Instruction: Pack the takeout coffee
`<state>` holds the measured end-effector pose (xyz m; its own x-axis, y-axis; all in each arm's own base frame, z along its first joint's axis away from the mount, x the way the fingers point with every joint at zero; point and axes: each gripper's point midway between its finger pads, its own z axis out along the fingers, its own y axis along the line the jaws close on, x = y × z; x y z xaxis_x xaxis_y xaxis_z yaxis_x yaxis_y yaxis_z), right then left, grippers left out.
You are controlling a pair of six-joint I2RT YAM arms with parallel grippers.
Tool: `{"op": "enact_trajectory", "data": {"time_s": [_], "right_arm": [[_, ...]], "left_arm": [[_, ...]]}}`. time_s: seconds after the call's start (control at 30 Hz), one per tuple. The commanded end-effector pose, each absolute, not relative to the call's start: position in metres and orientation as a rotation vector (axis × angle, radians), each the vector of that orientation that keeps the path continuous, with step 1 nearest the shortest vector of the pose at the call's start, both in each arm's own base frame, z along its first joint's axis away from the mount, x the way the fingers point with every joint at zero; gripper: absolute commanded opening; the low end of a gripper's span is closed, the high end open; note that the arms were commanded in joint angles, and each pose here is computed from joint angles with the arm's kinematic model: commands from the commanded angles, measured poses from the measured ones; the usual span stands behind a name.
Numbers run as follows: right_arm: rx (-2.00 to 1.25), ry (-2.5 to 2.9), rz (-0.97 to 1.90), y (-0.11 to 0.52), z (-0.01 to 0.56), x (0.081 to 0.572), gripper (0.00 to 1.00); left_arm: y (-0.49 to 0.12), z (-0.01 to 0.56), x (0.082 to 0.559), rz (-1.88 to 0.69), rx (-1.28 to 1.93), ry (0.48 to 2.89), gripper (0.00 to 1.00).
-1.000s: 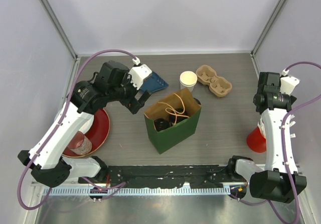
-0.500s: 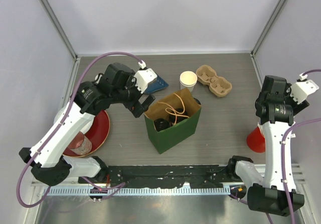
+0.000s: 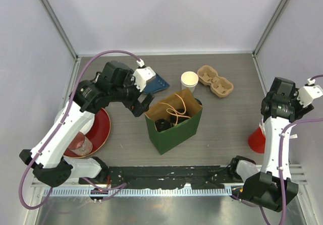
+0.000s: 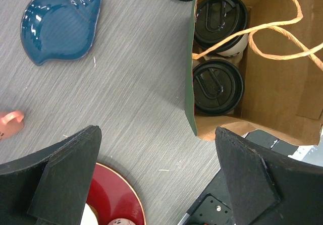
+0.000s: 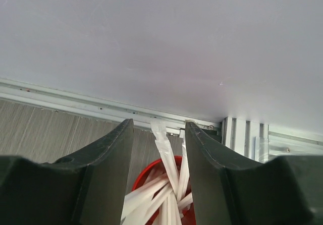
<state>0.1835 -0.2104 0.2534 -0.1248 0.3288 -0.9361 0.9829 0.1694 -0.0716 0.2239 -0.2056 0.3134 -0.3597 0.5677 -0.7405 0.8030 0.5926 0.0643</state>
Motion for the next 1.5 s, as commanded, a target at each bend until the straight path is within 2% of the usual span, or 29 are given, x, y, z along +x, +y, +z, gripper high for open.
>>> {"op": "enact_trajectory", "data": {"time_s": [0.0, 0.4, 0.93, 1.23, 1.27, 1.33, 1.47], "right_arm": [[1.312, 1.524, -0.948, -0.222, 0.261, 0.194, 0.48], [1.317, 1.565, -0.836, -0.226, 0.24, 0.207, 0.49], [1.34, 1.596, -0.907, -0.229, 0.222, 0.199, 0.51], [1.325, 1.598, -0.907, -0.228, 0.227, 0.199, 0.19], [1.319, 1.596, -0.906, -0.228, 0.23, 0.197, 0.04], [1.307, 1.595, -0.887, -0.226, 0.235, 0.199, 0.01], [1.252, 1.619, -0.821, -0.221, 0.245, 0.207, 0.01]], "left_arm": [[-0.209, 0.322, 0.223, -0.448, 1.078, 2.035, 1.0], [-0.208, 0.326, 0.218, -0.475, 1.088, 2.019, 1.0], [-0.21, 0.333, 0.209, -0.521, 1.109, 1.998, 1.0], [-0.209, 0.334, 0.206, -0.531, 1.117, 1.992, 1.0], [-0.21, 0.333, 0.206, -0.532, 1.119, 1.992, 1.0], [-0.21, 0.333, 0.205, -0.533, 1.123, 1.995, 1.0], [-0.21, 0.334, 0.206, -0.536, 1.122, 1.992, 1.0]]}}
